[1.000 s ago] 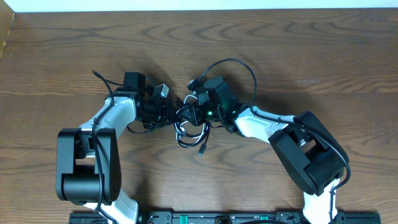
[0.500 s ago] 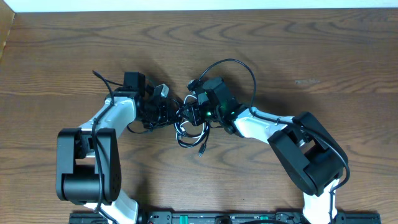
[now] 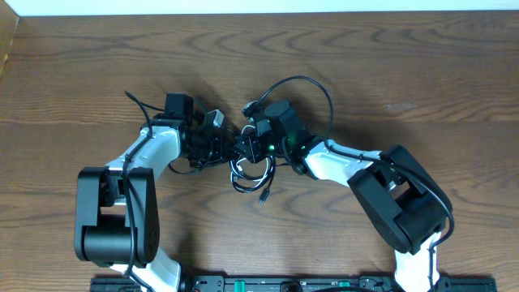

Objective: Untangle cables

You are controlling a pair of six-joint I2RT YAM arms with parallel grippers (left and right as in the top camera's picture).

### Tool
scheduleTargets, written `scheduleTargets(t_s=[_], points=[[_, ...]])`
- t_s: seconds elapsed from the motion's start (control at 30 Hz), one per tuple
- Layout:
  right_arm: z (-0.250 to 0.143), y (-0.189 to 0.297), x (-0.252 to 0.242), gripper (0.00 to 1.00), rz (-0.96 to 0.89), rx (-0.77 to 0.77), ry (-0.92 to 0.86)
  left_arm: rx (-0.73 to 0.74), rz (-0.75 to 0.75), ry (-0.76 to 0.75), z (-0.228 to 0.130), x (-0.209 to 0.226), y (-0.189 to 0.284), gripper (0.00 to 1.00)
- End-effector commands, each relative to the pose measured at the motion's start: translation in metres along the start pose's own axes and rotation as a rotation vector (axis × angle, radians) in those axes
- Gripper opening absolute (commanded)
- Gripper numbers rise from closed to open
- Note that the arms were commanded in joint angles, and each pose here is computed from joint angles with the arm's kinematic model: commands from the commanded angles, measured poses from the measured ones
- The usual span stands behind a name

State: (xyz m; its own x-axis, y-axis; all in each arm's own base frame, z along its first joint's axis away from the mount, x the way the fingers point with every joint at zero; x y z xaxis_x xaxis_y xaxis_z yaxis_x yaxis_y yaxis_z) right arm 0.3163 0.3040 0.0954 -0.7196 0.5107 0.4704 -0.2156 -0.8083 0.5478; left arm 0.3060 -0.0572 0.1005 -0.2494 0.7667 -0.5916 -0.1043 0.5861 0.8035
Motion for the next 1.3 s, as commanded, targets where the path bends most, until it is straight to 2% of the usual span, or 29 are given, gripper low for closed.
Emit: scheduleTargets(t_s=[0.0,0.13,0.17,0.2,0.4,0.8,1.1,1.27], points=[[-0.011,-0.012,-0.005,0.2,-0.012,0.033,-0.001,0.012,0.015,0.014,-0.003,0.004,-0.004,0.07],[-0.015,-0.014,-0.009,0.21,-0.019,0.037,-0.007,0.012,0.015,0.014,-0.003,0.004,-0.004,0.08],[-0.014,-0.014,-0.009,0.16,-0.019,0.037,-0.008,0.012,0.015,0.014,-0.002,0.004,-0.004,0.07],[-0.014,-0.014,-0.009,0.01,-0.018,0.034,-0.006,0.012,0.015,0.014,-0.002,0.004,-0.004,0.08],[0.006,0.005,-0.005,0.01,0.131,-0.012,0.002,-0.011,0.089,0.018,-0.001,0.01,-0.003,0.07],[0.04,0.066,-0.013,0.01,0.318,-0.067,-0.033,-0.01,0.085,0.019,-0.001,0.01,-0.003,0.07],[0.049,0.09,-0.035,0.01,0.373,-0.105,-0.117,0.019,0.008,-0.027,-0.003,0.004,-0.004,0.08],[0.05,0.099,-0.047,0.01,0.344,-0.123,-0.166,0.025,-0.006,-0.028,-0.004,0.003,-0.004,0.07]])
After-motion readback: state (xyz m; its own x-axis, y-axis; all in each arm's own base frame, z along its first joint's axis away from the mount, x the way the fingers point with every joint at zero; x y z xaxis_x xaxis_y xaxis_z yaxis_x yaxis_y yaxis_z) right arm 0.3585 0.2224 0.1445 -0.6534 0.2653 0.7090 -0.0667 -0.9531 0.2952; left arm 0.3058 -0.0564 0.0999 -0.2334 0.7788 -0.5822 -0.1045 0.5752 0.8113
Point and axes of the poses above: each gripper's point midway between its finger pads, its own y axis back along the fingers, its own x axis along the line the jaws close on, z = x × y, the point moved 10 cm from there along y, back along the fingers, and after that the axes turned 14 degrees about y, right-handed, at the moved point
